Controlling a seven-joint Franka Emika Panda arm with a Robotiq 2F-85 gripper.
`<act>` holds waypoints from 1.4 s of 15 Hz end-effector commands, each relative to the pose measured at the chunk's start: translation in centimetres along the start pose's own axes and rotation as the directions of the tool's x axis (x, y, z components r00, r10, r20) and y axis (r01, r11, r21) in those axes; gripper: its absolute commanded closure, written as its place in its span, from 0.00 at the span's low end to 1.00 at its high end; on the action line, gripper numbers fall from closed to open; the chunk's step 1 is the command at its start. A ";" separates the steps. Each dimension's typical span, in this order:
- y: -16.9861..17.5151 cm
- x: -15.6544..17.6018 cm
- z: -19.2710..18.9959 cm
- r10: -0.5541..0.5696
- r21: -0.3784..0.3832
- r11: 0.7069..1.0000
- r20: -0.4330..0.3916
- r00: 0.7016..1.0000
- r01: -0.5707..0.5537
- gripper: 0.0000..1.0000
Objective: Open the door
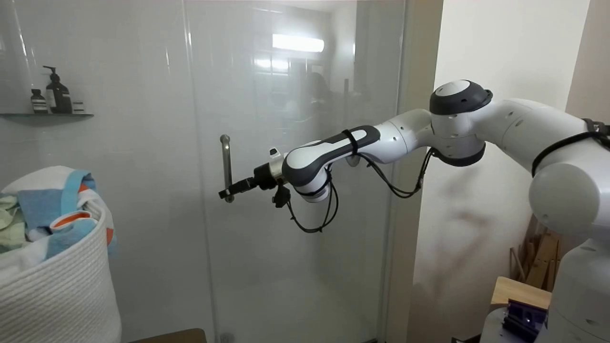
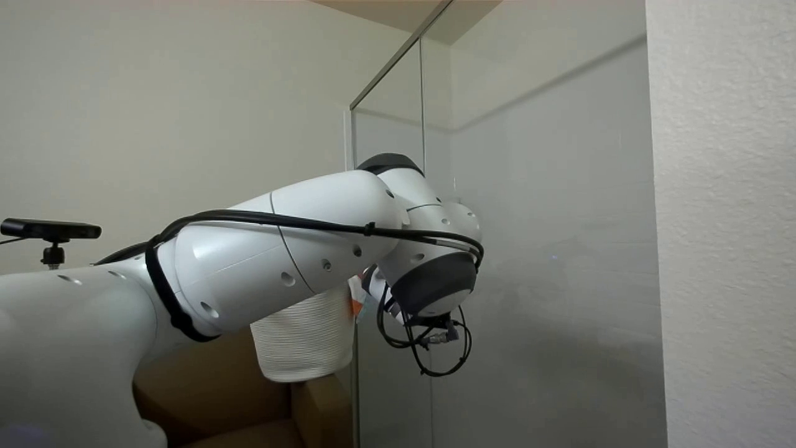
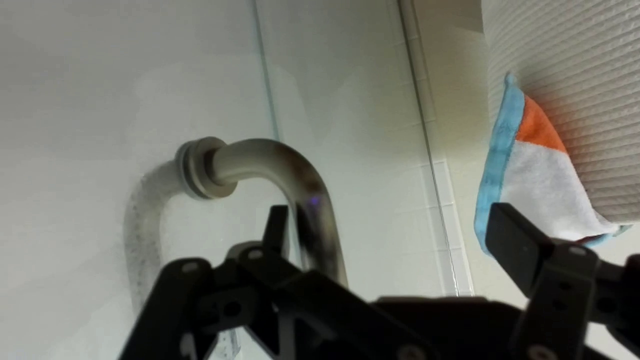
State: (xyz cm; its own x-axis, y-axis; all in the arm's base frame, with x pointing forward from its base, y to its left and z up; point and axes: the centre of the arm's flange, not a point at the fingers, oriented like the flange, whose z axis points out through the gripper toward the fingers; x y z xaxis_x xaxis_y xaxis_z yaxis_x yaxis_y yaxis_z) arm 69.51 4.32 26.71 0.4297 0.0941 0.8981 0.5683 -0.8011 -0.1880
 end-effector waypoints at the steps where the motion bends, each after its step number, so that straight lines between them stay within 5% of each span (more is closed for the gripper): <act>1: 0.3 1.0 0.4 -0.004 -0.010 1.000 -0.001 1.000 0.004 0.00; 7: 0.2 2.8 2.0 -0.012 0.043 0.999 -0.038 0.999 0.014 0.00; 14: 0.7 0.9 3.4 0.138 0.204 0.969 0.032 0.990 -0.141 0.00; 21: -0.2 1.1 3.8 0.178 0.259 0.946 0.082 0.981 -0.194 0.00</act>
State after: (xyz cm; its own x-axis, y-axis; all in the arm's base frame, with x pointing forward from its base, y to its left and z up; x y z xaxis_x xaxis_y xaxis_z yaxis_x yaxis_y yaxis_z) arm 73.67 4.65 27.25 0.5349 -0.0281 0.8444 0.5970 -0.6947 -0.4013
